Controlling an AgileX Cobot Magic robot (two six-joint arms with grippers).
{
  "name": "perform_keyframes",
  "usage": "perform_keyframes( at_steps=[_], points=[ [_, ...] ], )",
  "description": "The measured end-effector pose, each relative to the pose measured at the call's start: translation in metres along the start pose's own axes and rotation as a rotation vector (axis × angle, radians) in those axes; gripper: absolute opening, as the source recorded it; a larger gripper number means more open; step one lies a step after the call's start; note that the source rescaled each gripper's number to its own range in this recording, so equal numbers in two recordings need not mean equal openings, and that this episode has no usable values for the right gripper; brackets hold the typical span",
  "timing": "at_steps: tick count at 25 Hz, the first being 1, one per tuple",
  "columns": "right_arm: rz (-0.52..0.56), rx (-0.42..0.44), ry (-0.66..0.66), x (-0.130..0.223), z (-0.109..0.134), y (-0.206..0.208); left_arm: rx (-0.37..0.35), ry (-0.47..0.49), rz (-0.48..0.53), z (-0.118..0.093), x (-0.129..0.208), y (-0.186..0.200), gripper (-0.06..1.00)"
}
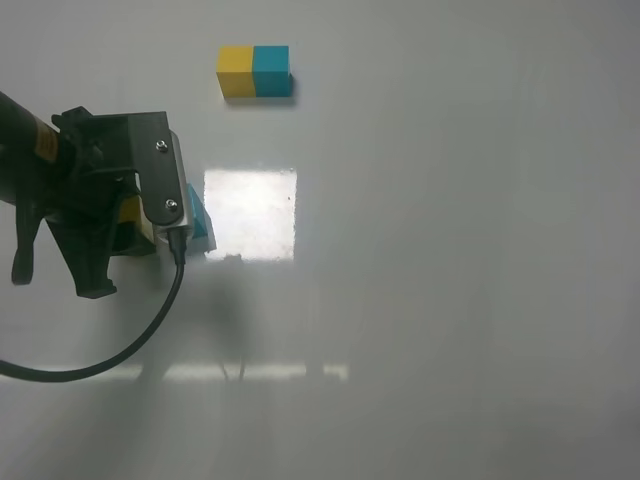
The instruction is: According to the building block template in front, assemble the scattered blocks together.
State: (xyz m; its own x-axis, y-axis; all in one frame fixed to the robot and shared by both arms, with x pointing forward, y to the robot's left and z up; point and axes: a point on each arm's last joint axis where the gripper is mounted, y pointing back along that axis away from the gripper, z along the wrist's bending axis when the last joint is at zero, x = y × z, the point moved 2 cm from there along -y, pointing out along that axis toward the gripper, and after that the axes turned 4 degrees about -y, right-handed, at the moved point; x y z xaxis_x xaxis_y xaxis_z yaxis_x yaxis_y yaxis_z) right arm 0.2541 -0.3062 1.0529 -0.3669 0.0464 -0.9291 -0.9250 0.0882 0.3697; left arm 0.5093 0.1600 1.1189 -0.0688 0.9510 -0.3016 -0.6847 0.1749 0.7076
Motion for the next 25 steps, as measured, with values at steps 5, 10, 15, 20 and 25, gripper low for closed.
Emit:
perform_keyframes(
  at_steps=[5,10,15,20,25],
  points=[
    [0.000,0.000,0.000,0.0000,0.0000,0.0000,-0.013,0.002,-0.021,0.0015,-0.0024,-0.0003,0.04],
    [0.000,0.000,0.000,0.0000,0.0000,0.0000,-0.014,0.003,-0.024,0.0015,-0.0029,-0.0007,0.04],
    [0.000,0.000,0.000,0.0000,0.0000,0.0000,-0.010,0.011,-0.030,0.0011,-0.0035,-0.0007,0.04],
    [0.000,0.000,0.000,0.0000,0.0000,0.0000,0.002,0.021,-0.034,-0.0002,-0.0039,-0.0007,0.04],
    [0.000,0.000,0.000,0.0000,0.0000,0.0000,0.004,0.022,-0.032,-0.0004,-0.0038,-0.0007,0.20]
  ],
)
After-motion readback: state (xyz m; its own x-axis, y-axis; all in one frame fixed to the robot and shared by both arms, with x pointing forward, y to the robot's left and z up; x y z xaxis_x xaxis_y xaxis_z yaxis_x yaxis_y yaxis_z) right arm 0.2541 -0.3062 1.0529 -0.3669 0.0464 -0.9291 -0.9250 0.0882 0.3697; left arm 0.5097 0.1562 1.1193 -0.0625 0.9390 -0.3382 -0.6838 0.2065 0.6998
